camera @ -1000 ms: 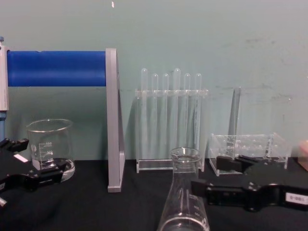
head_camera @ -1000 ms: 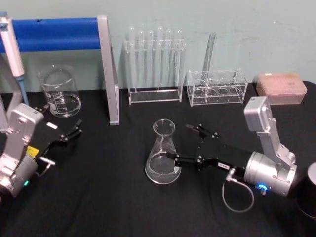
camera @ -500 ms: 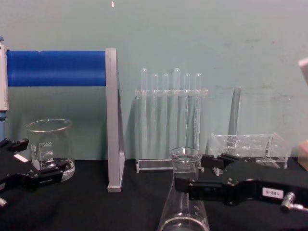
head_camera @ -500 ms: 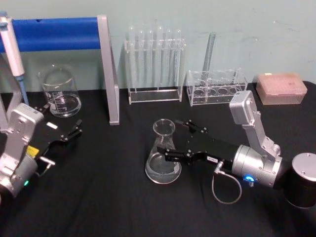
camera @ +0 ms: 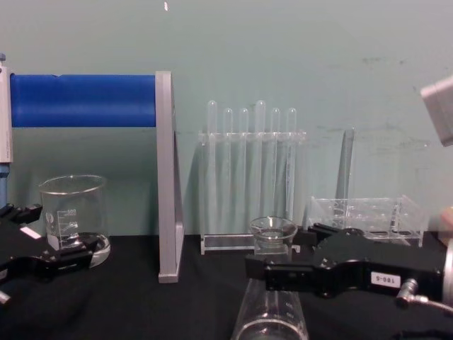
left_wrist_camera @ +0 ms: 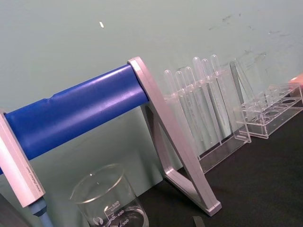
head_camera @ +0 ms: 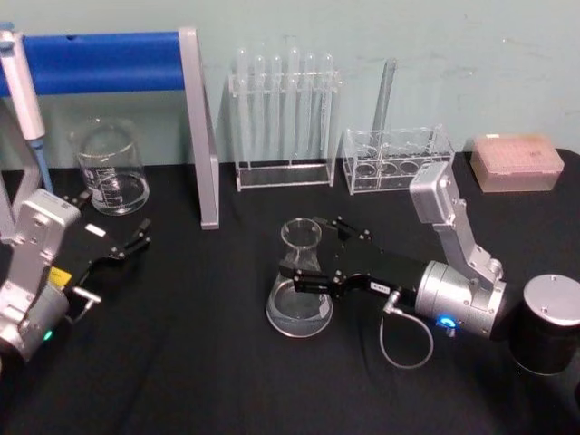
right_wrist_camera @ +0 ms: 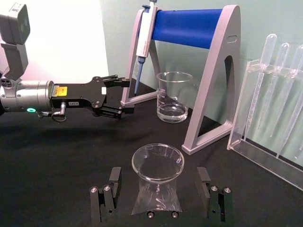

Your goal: Grasp the erlenmeyer flask with one hand, shake it three times, then place it back.

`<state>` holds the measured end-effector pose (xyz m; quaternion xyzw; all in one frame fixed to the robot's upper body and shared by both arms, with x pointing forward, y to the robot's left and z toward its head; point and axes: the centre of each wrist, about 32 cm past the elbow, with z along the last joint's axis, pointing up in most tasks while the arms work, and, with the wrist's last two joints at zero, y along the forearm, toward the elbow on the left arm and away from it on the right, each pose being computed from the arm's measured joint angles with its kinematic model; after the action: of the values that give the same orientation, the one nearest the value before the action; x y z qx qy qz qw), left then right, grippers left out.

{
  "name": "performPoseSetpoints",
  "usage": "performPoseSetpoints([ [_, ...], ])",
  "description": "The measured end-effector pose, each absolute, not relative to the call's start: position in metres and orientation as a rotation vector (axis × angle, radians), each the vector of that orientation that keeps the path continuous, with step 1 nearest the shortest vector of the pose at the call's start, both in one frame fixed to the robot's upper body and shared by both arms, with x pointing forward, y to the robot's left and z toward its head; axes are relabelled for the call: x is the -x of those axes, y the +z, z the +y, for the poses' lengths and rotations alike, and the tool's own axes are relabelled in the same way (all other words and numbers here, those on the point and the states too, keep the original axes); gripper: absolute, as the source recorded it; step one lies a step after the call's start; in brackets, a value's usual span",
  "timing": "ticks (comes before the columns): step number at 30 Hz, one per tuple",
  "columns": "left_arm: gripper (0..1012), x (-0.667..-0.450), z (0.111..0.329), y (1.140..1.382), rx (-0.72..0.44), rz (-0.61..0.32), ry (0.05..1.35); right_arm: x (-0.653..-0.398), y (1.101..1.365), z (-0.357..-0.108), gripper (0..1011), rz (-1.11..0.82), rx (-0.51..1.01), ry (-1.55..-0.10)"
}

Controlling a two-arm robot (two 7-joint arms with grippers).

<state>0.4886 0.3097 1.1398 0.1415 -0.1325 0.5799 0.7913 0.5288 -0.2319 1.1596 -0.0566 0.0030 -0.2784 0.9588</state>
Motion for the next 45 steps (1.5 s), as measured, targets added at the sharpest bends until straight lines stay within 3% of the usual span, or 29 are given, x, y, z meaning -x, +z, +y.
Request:
performPoseSetpoints([
  [34,1001,-0.4886,0.3096,1.1398,-0.304,-0.285,1.248,-0.5295,1.1596,-0.2306,1000,0.005,0.121,-0.570],
  [38,1001,-0.4886,0.3096,1.1398,-0.304,-0.285,1.248,-0.5294,1.1596,-0.2305,958,0.005,0.121,-0.570],
  [44,1001,-0.4886,0.3097,1.1398,-0.304,-0.285,1.248,-0.5293,1.1595,-0.2305,811,0.006,0.121,-0.570],
  [45,1001,-0.4886,0.3097,1.1398,-0.305,-0.285,1.248,-0.5293,1.1595,-0.2305,749,0.006,0.121,-0.570],
])
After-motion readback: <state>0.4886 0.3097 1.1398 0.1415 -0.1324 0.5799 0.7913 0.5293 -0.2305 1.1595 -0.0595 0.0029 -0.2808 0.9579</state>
